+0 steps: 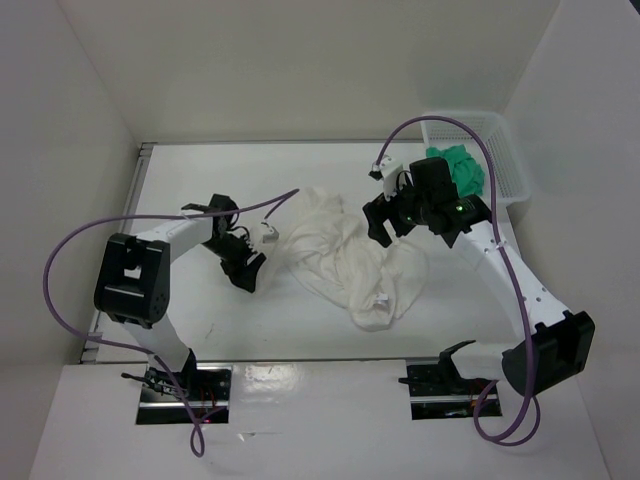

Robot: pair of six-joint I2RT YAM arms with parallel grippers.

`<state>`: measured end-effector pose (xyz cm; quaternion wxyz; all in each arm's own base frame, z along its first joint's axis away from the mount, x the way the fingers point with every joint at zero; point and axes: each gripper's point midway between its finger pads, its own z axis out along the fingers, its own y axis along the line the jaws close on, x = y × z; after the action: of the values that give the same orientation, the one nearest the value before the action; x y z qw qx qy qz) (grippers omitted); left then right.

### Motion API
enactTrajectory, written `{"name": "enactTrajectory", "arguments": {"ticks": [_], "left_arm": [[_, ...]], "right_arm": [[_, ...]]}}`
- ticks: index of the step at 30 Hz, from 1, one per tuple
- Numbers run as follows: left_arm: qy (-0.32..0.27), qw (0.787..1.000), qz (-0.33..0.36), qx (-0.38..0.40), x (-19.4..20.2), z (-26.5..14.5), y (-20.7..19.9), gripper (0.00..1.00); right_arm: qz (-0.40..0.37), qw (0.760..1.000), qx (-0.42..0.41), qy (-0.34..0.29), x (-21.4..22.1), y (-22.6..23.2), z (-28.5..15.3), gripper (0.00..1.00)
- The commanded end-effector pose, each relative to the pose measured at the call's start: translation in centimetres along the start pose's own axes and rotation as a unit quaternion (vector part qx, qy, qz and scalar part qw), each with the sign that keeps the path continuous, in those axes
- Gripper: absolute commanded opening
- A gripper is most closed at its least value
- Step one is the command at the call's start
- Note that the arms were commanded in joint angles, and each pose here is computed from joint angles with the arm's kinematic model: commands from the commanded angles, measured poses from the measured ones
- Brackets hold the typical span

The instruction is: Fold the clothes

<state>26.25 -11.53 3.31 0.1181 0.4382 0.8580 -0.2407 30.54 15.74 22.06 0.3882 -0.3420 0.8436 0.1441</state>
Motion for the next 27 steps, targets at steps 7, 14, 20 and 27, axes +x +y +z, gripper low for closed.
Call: {"name": "enactTrajectory", "arguments": {"ticks": [7,14,20,27], "left_arm": [[-0.037,0.997,0.013,0.072,-1.7,-0.8,-1.6,0.69],[-0.05,0.993,0.008,0.104,-2.4,-1.3,-2.4,0.69],[-0.031,0.992,-0.011,0.125,-1.1,-0.3,-2.3,0.69],[-0.039,0.991,-0.008,0.131,-1.6,-0.3,-1.8,0.66]], "right_arm": [[-0.005,0.999,0.005,-0.041,-1.8,-0.2,-0.8,0.89],[-0.004,0.999,0.004,-0.037,-1.4,-0.1,-0.6,0.89],[-0.005,0.999,0.001,-0.043,-1.6,0.1,-0.9,0.89],[-0.007,0.999,0.002,-0.048,-1.6,0.2,-1.3,0.89]]}}
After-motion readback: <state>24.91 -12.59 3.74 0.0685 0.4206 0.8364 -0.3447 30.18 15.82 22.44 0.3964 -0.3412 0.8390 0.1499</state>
